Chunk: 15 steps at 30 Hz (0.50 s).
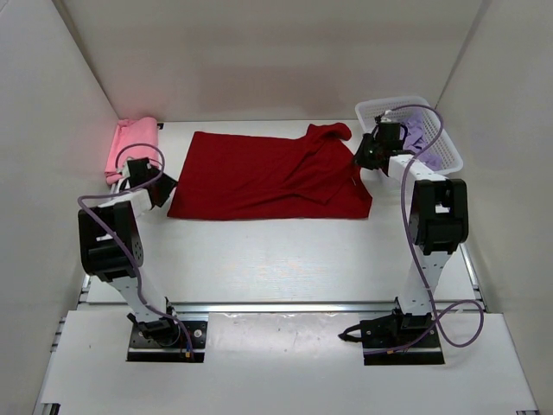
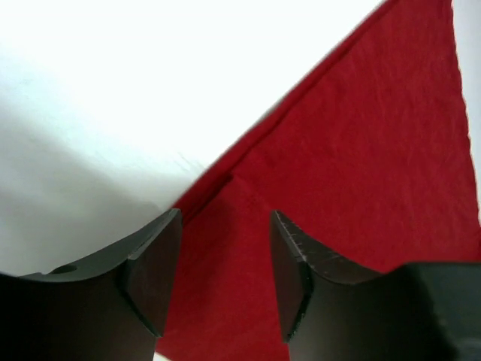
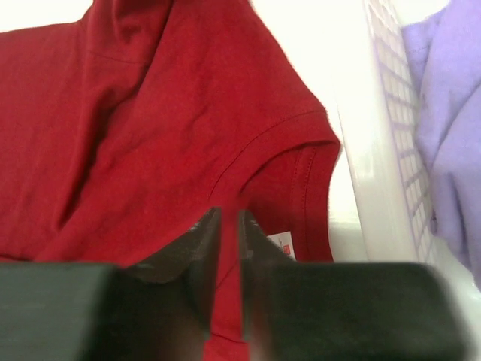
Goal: Fold and stack the t-shirts
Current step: Fold the flattened tshirt in 1/3 of the way
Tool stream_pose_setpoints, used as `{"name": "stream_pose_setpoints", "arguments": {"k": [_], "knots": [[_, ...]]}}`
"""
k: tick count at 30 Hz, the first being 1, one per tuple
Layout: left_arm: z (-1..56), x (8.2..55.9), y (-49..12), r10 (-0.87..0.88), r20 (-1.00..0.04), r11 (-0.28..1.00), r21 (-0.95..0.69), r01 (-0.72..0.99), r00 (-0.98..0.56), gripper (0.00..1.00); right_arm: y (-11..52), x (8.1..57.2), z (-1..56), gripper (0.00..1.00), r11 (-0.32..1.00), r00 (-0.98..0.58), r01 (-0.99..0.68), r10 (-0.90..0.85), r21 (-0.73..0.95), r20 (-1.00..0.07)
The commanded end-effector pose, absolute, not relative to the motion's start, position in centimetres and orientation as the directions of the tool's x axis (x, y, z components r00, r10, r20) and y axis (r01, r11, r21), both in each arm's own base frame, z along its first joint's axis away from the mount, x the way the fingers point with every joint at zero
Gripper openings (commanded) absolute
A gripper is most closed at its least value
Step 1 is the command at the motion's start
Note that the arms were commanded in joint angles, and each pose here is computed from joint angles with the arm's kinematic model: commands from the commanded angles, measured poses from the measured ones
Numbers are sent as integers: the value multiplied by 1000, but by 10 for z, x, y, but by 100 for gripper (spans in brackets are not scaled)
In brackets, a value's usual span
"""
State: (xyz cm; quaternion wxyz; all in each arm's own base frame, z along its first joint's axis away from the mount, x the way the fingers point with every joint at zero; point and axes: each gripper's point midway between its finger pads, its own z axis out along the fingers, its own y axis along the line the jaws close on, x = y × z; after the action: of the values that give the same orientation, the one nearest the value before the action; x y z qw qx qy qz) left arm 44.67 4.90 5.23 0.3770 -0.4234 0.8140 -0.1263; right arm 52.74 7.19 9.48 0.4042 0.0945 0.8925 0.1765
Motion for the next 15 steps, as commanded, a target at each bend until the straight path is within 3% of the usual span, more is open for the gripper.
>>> {"name": "stream_pose_setpoints", "arguments": {"k": [1,5,7,8,9,11,15], "knots": [[90,437,59,-784,-549,603,-566,-562,-289,62,71,543,142,15,908,-569,-32,326,417,-755],[97,409,49,-772,-572,618,-570,-542,-279,58,65,514,162,34,897,-551,-22,358,442,-754],[88,390,39,-780,-547,614,-578,-538,-303,58,65,496,176,37,888,-512,-26,382,458,-769],[75,375,37,-792,-521,602,-577,-553,-319,59,63,479,172,36,887,-511,-4,395,462,-763],[72,369,40,-802,-514,586,-582,-563,-303,60,62,478,180,19,889,-469,-13,399,458,-788],[59,353,36,-815,-491,570,-585,-578,-307,60,68,448,167,0,877,-475,3,424,480,-771],[53,359,30,-814,-482,573,-574,-586,-324,59,64,418,149,0,847,-446,49,493,530,-747]]}}
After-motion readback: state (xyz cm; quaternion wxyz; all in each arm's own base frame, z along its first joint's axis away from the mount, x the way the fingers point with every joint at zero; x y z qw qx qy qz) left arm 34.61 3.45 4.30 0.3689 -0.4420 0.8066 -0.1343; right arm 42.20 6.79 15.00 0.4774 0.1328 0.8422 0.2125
